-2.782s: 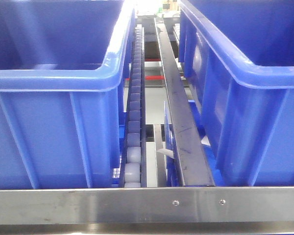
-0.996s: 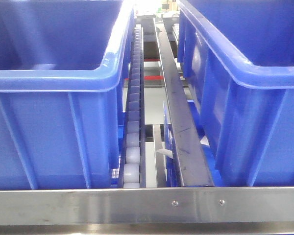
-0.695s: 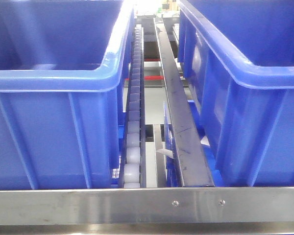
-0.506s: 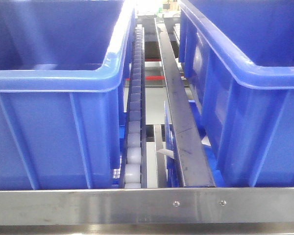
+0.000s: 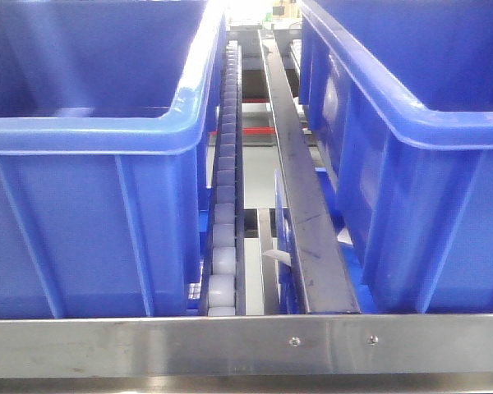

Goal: Pick and sort blue part to right shelf

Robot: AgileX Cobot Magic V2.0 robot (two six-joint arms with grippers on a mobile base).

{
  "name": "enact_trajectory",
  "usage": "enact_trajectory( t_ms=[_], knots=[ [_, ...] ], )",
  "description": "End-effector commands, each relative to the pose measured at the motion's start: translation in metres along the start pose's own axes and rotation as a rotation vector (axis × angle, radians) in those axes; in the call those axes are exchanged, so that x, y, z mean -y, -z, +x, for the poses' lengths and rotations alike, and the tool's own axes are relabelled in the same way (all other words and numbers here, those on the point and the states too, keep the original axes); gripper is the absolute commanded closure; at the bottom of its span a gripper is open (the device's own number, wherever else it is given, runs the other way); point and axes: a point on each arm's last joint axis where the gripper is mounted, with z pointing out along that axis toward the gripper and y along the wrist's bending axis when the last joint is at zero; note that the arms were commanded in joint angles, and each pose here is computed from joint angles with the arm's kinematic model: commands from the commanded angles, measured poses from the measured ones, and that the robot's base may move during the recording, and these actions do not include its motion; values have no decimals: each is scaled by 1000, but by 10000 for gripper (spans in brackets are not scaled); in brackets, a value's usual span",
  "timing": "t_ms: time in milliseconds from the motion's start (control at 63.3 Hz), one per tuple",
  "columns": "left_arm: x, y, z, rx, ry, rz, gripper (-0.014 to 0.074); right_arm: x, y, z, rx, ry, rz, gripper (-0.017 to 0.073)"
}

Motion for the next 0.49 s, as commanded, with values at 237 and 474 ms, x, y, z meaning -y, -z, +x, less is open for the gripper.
enact_trajectory(
  t_ms=[237, 474],
  knots=[
    [1, 1, -1, 84, 14, 13, 460, 0, 3, -17, 138, -5, 8, 461],
    [1, 1, -1, 84, 14, 13, 460, 0, 3, -17, 138, -5, 8, 461]
  ],
)
